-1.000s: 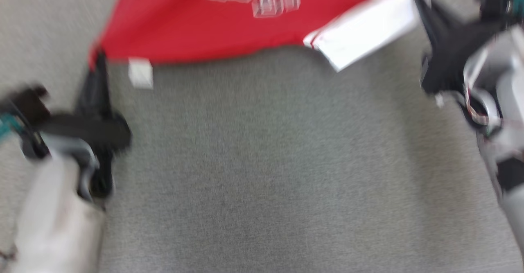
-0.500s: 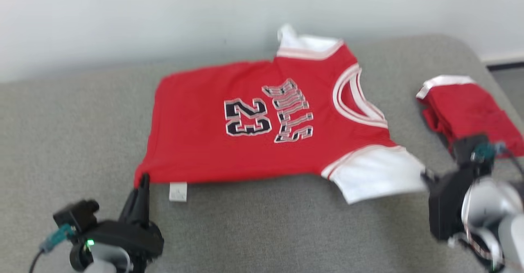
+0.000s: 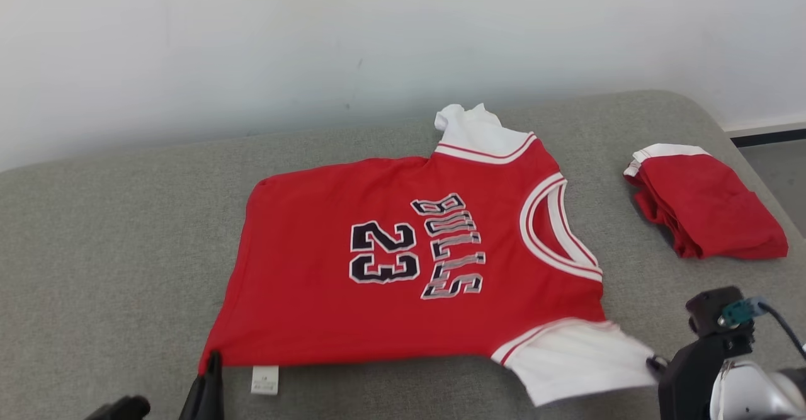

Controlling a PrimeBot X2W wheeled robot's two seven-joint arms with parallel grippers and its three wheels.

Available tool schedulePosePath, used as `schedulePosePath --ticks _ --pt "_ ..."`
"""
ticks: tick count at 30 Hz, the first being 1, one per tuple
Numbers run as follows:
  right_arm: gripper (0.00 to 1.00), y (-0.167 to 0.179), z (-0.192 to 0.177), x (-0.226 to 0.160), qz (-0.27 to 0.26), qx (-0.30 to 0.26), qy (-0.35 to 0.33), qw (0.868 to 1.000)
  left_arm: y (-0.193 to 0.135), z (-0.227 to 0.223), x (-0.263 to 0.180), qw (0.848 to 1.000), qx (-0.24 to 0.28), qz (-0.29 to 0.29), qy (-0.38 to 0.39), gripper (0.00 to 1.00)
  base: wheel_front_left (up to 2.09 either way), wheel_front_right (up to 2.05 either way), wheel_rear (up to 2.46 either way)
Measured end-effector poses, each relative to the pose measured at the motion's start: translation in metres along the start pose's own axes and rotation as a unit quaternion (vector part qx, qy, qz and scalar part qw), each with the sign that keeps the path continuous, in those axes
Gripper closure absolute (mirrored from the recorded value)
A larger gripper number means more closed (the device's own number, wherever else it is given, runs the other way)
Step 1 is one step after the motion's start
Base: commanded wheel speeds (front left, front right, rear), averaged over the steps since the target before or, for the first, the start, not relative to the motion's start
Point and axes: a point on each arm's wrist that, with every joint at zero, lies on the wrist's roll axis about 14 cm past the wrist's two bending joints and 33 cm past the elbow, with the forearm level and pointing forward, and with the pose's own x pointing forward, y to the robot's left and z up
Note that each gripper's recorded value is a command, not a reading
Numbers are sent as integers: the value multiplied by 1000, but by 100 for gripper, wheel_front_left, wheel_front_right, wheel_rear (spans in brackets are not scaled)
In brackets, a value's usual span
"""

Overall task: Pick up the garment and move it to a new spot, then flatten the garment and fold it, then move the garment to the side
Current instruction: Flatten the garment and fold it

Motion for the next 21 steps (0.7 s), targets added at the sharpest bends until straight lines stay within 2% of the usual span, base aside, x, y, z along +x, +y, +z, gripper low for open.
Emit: schedulePosePath --ticks 6,14,18,21 --pt "100 11 -18 -5 21 13 37 999 18 -4 -18 999 3 38 2 100 0 0 0" --pt "100 6 -41 -16 14 21 84 996 22 -9 -34 999 26 45 12 100 0 0 0" --pt "100 4 -34 -19 10 24 63 998 21 -11 -37 998 34 43 20 100 0 0 0" --pt "100 4 -16 -18 9 24 14 1000 16 -9 -37 999 32 37 16 100 0 0 0"
